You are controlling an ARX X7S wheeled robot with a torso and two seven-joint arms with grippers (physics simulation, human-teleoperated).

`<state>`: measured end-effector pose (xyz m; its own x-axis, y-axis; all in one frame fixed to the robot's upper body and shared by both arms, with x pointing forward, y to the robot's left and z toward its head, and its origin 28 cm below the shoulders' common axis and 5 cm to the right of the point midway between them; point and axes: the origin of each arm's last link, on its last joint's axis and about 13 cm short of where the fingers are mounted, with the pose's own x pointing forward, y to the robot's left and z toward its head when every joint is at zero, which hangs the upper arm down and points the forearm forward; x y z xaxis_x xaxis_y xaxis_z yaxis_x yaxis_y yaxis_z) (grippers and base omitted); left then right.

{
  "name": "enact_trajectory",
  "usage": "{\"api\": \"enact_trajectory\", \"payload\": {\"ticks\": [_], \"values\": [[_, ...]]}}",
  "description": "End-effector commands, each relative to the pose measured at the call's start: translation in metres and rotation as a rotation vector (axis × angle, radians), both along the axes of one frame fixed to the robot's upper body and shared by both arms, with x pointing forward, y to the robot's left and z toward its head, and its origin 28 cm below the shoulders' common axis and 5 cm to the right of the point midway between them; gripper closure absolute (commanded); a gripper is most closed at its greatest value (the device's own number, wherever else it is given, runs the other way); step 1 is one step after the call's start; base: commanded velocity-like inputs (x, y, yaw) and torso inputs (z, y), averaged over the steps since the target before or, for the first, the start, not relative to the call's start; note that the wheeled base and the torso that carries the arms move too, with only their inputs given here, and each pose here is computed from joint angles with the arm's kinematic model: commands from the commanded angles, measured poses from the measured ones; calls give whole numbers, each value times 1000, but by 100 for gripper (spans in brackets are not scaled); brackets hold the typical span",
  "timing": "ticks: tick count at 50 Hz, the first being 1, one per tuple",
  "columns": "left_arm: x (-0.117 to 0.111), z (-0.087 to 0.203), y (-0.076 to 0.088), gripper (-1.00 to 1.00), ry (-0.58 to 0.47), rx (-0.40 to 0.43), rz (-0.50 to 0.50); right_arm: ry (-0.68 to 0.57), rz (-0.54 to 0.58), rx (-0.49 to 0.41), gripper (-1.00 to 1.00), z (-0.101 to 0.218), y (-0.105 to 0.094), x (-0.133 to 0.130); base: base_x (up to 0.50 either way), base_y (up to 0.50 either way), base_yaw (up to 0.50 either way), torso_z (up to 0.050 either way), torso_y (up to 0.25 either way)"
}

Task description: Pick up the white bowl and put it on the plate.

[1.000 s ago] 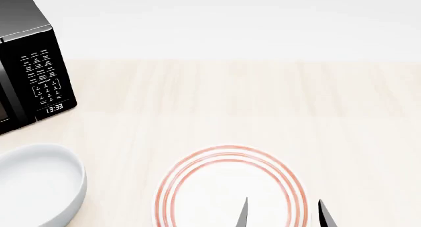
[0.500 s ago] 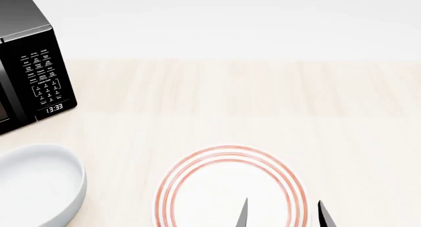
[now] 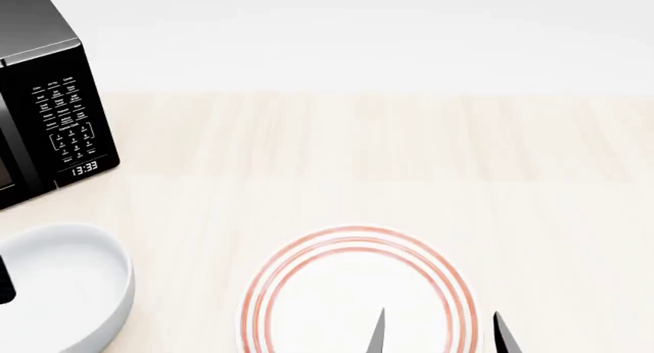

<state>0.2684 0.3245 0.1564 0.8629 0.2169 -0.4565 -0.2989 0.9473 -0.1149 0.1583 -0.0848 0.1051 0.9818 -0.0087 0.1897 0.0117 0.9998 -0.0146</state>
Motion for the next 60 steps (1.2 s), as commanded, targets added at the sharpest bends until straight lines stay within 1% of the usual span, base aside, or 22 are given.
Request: {"api": "enact_trajectory", "payload": {"ticks": [1, 40, 49, 60], "values": [[4, -7, -1, -100, 14, -4, 2, 2, 2, 2, -100, -1, 0, 0, 0, 0, 0, 0, 0], [13, -21, 0, -100, 44, -3, 24, 8, 7, 5, -100, -1, 1, 0, 0, 0, 0, 0, 0], [19, -23, 4, -100, 45, 0, 38, 7, 7, 6, -100, -1, 0, 0, 0, 0, 0, 0, 0], [25, -33, 7, -100, 62, 0, 50, 9, 10, 6, -100, -2, 0, 0, 0, 0, 0, 0, 0]]}}
